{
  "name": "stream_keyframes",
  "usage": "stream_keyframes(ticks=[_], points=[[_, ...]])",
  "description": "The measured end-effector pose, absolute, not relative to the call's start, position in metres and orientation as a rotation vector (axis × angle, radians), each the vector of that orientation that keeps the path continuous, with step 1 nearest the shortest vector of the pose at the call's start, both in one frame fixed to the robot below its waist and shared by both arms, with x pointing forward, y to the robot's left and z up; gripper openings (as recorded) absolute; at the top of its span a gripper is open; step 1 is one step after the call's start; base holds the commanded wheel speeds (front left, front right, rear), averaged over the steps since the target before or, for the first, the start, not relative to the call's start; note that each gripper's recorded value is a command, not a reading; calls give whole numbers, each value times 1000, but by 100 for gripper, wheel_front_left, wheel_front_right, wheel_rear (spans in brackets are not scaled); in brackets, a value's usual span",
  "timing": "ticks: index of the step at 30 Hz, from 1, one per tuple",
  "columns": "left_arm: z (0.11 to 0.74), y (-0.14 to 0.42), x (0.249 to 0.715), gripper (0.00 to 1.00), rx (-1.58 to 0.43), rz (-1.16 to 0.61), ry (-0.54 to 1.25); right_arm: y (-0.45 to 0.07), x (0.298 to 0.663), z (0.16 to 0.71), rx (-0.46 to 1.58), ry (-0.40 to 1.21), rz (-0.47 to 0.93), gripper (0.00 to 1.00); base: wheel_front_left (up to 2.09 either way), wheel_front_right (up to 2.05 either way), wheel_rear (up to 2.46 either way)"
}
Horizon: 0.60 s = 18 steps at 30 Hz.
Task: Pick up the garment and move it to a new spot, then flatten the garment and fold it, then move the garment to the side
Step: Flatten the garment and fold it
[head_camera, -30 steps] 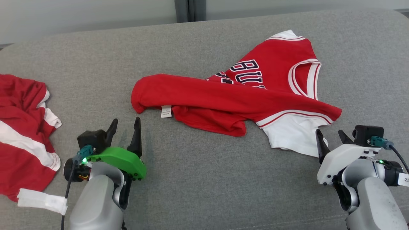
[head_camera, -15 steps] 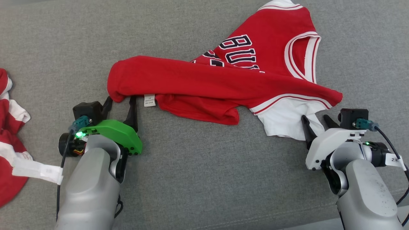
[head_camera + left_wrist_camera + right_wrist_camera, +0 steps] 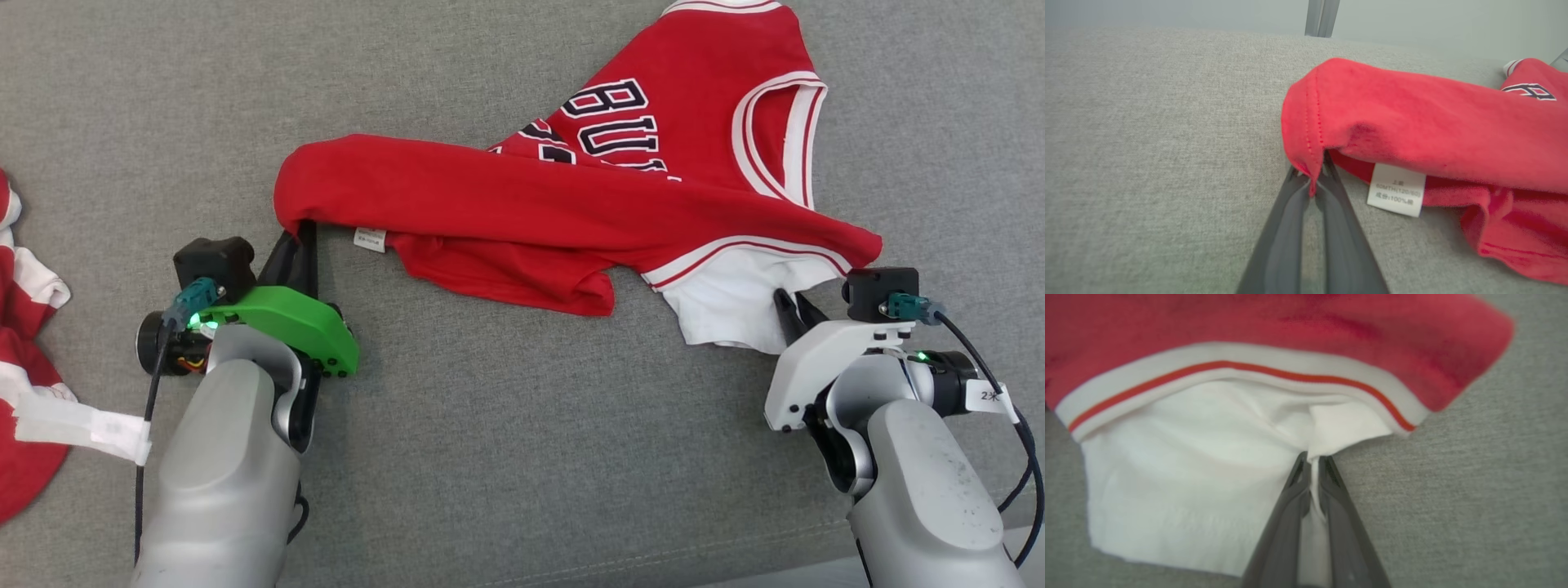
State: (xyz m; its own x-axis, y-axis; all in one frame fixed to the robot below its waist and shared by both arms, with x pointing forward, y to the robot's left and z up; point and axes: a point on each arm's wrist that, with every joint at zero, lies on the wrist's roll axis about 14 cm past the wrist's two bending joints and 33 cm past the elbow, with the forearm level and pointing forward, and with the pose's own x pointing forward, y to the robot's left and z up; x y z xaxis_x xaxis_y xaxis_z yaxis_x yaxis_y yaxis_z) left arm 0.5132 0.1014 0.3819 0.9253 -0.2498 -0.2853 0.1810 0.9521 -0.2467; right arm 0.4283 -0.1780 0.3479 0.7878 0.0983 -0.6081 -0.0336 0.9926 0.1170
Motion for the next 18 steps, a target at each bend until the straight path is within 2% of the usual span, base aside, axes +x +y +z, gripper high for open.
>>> stream_keyframes(ticks=[9,18], points=[[394,79,483,0,-290,-281,302,-181,415,369,132,598,49,0,0,0,0],[451,80,467,0,-464,-300,153,-199,417,456,183,314,9,0,0,0,0]])
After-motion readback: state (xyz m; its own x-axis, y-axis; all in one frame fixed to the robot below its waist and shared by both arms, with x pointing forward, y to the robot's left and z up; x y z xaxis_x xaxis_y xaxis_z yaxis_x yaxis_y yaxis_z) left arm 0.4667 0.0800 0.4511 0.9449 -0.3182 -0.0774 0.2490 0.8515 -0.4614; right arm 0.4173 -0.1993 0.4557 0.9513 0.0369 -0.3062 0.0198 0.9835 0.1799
